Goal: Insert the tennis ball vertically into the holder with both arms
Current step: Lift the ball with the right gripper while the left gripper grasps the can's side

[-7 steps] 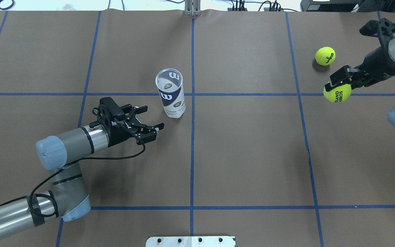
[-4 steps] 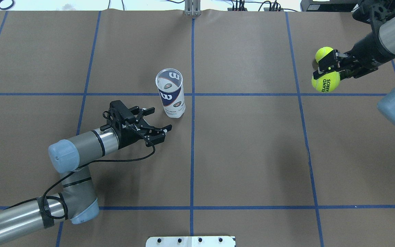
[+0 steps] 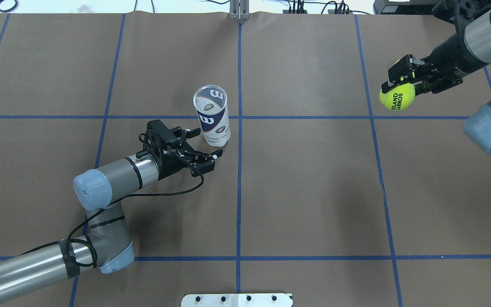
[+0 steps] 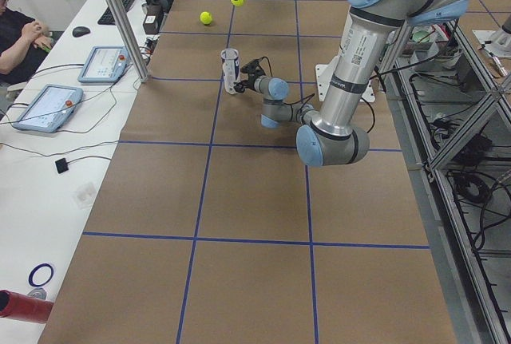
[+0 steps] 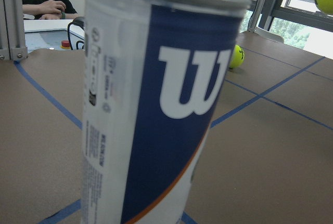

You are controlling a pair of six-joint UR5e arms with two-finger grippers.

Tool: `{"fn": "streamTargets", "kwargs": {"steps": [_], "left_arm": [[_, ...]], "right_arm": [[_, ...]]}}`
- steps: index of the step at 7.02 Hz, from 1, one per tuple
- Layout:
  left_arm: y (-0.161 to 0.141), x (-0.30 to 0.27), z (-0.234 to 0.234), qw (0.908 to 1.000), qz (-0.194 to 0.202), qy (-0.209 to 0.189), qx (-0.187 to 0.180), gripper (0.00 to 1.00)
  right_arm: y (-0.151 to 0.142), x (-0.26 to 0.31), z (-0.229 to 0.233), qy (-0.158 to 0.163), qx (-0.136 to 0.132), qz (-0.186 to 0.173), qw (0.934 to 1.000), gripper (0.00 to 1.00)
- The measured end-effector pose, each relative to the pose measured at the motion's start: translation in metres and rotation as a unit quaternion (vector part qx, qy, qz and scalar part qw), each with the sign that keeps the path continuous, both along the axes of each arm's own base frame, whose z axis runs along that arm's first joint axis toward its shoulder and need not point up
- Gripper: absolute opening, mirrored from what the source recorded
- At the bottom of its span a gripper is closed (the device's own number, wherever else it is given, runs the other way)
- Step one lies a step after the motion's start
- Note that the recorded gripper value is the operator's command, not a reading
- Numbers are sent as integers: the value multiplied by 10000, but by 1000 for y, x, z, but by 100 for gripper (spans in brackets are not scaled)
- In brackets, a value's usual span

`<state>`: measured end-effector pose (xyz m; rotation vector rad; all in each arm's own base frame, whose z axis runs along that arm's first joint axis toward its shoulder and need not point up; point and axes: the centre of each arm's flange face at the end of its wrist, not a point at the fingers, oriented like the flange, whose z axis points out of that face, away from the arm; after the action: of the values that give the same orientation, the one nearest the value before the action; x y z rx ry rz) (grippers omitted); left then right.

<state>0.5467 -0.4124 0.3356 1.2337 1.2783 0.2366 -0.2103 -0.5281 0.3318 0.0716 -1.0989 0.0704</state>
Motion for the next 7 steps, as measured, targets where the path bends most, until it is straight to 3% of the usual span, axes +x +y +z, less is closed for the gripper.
{"fn": "streamTargets", "kwargs": {"steps": [3, 7], "left_arm": [[-3, 0, 2, 9996, -86, -188, 215, 98], [-13, -6, 1, 9991, -310, -194, 202, 98]], "right_arm": [[0, -1, -1, -7, 11, -5, 10000, 0], [1, 0, -3, -16, 27, -7, 10000, 0]]}}
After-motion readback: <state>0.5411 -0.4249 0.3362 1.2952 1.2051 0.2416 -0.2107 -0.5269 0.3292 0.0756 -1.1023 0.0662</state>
